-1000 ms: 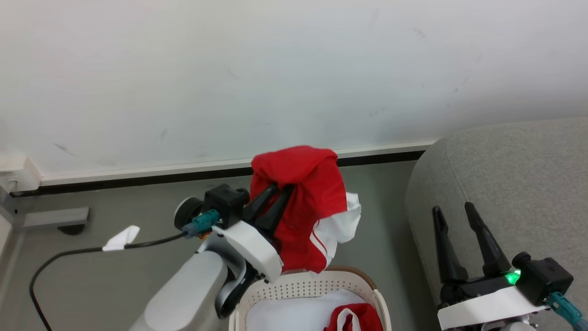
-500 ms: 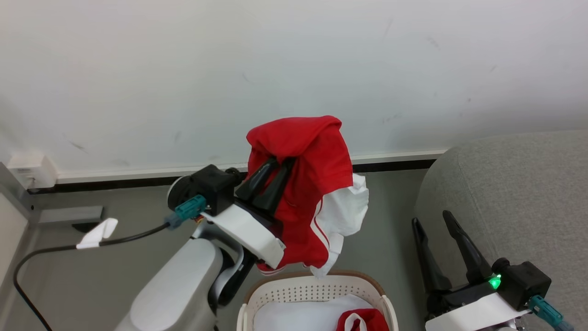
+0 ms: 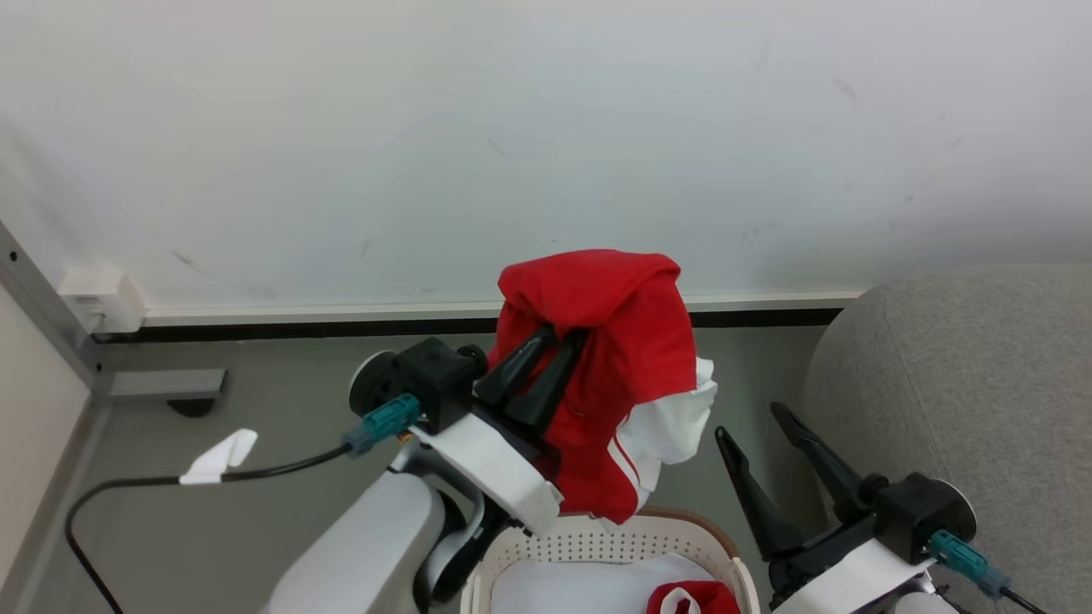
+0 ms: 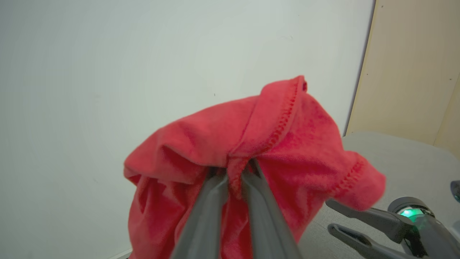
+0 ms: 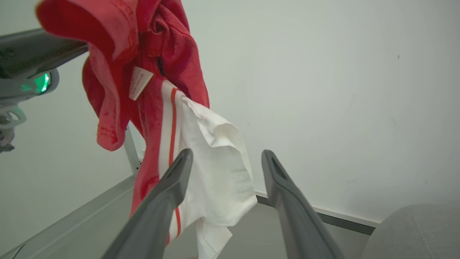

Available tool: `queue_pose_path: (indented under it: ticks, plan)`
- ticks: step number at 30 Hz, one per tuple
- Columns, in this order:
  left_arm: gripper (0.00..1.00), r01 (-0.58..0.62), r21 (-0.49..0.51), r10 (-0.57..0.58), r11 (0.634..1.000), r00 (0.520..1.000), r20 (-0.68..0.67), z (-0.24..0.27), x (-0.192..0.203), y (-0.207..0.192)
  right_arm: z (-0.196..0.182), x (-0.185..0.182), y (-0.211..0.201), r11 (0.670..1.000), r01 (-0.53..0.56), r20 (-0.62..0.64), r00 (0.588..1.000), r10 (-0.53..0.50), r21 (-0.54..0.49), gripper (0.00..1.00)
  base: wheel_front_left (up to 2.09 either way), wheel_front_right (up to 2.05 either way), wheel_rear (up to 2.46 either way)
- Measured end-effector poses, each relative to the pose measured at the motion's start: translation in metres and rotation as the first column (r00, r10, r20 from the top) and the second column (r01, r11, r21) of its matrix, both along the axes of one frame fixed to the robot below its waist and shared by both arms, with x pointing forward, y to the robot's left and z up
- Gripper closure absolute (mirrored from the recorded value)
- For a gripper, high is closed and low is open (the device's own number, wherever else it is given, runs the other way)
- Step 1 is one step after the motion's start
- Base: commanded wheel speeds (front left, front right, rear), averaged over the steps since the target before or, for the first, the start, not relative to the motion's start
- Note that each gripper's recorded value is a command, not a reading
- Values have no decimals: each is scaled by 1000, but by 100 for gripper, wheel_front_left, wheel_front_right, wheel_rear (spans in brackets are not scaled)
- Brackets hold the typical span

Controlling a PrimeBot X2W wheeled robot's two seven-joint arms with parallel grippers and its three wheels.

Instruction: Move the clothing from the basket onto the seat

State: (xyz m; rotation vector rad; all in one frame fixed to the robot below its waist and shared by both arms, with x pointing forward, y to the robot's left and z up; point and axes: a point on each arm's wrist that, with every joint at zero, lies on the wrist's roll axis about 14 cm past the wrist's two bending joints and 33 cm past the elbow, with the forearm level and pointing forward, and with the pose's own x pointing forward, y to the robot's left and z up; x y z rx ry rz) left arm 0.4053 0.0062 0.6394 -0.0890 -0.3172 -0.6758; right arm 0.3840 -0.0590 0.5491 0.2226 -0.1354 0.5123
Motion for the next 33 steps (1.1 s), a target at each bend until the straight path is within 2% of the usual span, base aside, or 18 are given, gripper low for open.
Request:
queue_pose_path:
  ticks: [4, 5, 8, 10, 15, 26, 33]
  plan:
    - [100, 18, 7, -18, 1000, 1000, -10, -5, -12, -4, -1, 3, 24, 992, -104, 4, 995, 104, -74, 0, 0, 0, 0]
    - [100, 18, 7, -18, 1000, 1000, -10, -5, -12, -4, -1, 3, 24, 992, -104, 4, 995, 104, -74, 0, 0, 0, 0]
    - [100, 26, 30, -26, 999, 999, -24, -12, -19, -6, -8, 4, 44, 974, -187, -39, 982, 184, -125, 0, 0, 0, 0]
    - [100, 27, 31, -27, 999, 999, -26, -13, -20, -6, -7, 6, 48, 968, -205, -39, 979, 201, -145, 0, 0, 0, 0]
    - [100, 25, 48, -24, 999, 999, -35, -20, -28, -5, -14, 12, 68, 922, -292, -74, 956, 282, -253, 0, 0, 0, 0]
    - [100, 13, 73, -11, 997, 999, -39, -26, -45, 1, -24, 7, 107, 844, -418, -112, 907, 405, -336, 0, 0, 0, 0]
    - [100, 18, 82, -15, 996, 999, -39, -26, -54, 2, -31, 5, 129, 827, -460, -139, 888, 439, -323, 0, 0, 0, 0]
